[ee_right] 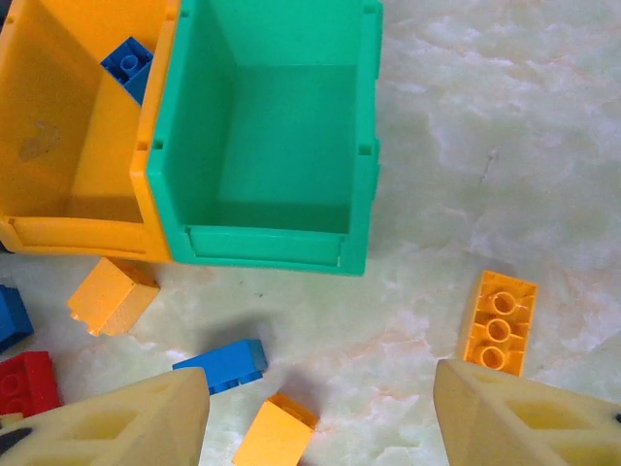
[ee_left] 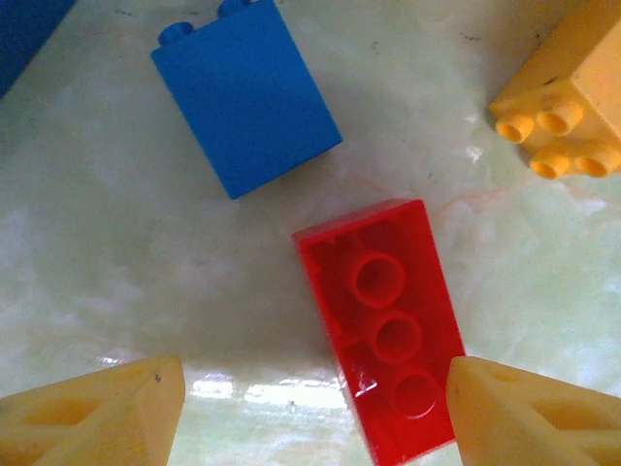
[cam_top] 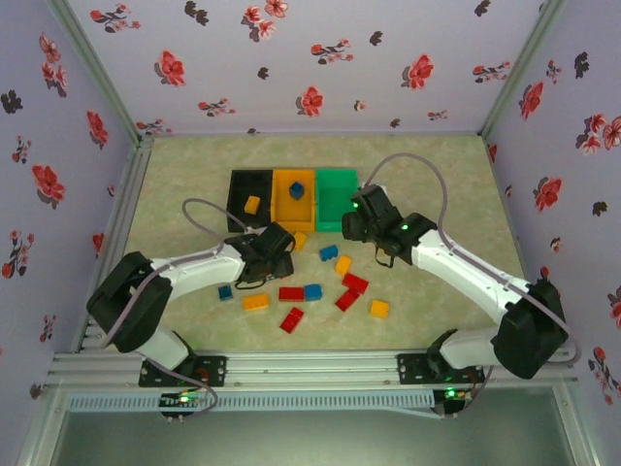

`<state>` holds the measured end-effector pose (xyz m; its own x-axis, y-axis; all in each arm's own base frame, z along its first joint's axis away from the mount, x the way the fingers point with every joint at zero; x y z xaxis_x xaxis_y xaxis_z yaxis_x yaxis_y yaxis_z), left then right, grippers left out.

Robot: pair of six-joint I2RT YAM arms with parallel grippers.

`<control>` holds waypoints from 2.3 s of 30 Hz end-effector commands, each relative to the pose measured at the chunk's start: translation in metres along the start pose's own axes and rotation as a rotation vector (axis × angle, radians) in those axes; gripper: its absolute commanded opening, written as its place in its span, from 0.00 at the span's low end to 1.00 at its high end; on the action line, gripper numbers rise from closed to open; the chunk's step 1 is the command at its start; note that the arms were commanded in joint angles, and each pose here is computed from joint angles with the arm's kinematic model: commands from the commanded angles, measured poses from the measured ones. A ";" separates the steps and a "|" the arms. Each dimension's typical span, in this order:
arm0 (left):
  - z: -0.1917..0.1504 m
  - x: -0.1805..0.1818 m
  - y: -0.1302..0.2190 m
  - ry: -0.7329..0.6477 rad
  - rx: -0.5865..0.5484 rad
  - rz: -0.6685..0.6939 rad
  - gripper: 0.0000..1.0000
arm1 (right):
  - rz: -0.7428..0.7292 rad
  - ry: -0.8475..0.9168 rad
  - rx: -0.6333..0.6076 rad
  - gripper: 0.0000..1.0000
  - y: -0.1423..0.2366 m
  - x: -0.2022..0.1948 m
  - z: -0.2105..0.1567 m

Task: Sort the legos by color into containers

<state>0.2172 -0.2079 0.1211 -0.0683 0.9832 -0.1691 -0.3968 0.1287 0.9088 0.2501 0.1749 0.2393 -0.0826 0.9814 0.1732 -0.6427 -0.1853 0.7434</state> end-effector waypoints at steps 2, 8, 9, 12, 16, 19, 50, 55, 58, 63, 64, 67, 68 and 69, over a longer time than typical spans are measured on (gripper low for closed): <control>0.010 -0.015 -0.003 -0.008 -0.032 -0.019 0.72 | -0.046 -0.027 0.001 0.64 0.003 -0.012 -0.005; 0.012 -0.021 -0.011 -0.030 -0.017 -0.010 0.72 | -0.049 -0.029 0.003 0.64 0.002 -0.013 -0.005; 0.012 -0.021 -0.013 -0.033 -0.013 -0.006 0.72 | -0.049 -0.028 0.002 0.64 0.002 -0.013 -0.005; 0.012 -0.023 -0.017 -0.042 -0.002 0.001 0.67 | -0.050 -0.028 0.003 0.64 0.002 -0.013 -0.005; 0.011 -0.023 -0.019 -0.052 0.008 0.012 0.55 | -0.053 -0.028 0.002 0.63 0.003 -0.014 -0.005; 0.012 -0.024 -0.018 -0.068 0.011 0.015 0.47 | -0.057 -0.028 0.001 0.63 0.004 -0.015 -0.005; 0.123 -0.118 0.062 -0.420 -0.125 -0.093 0.30 | -0.080 -0.083 -0.027 0.63 0.019 -0.040 -0.011; 0.153 -0.148 0.050 -0.437 -0.138 -0.143 0.29 | -0.092 -0.086 -0.039 0.63 0.027 -0.045 -0.012; 0.170 -0.163 0.035 -0.432 -0.129 -0.165 0.29 | -0.101 -0.084 -0.045 0.63 0.032 -0.048 -0.012; 0.193 -0.175 0.004 -0.407 -0.108 -0.185 0.39 | -0.109 -0.086 -0.047 0.63 0.039 -0.052 -0.013; 0.198 -0.174 -0.001 -0.393 -0.100 -0.183 0.46 | -0.110 -0.086 -0.046 0.63 0.040 -0.052 -0.014; 0.206 -0.171 -0.006 -0.366 -0.080 -0.188 0.61 | -0.114 -0.087 -0.042 0.63 0.043 -0.054 -0.015; 0.208 -0.171 -0.004 -0.364 -0.084 -0.193 0.63 | -0.115 -0.085 -0.039 0.64 0.043 -0.055 -0.016; 0.209 -0.170 -0.001 -0.362 -0.090 -0.196 0.65 | -0.115 -0.084 -0.040 0.64 0.044 -0.055 -0.016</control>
<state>0.4230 -0.3561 0.2178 0.3380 0.9273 -0.1606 -0.4791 0.3164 0.8187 0.2188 0.1225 0.2545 0.0185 0.9850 0.1717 -0.6788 -0.1138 0.7254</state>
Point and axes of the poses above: each hand's point on the last joint's axis, 136 mm out from that joint toward the fingers, its own y axis back along the fingers, its own x axis along the line the jaws close on, z = x × y, the point moved 9 cm from there along y, back along the fingers, and after that the axes turned 3 degrees about -y, right-handed, at the moved point
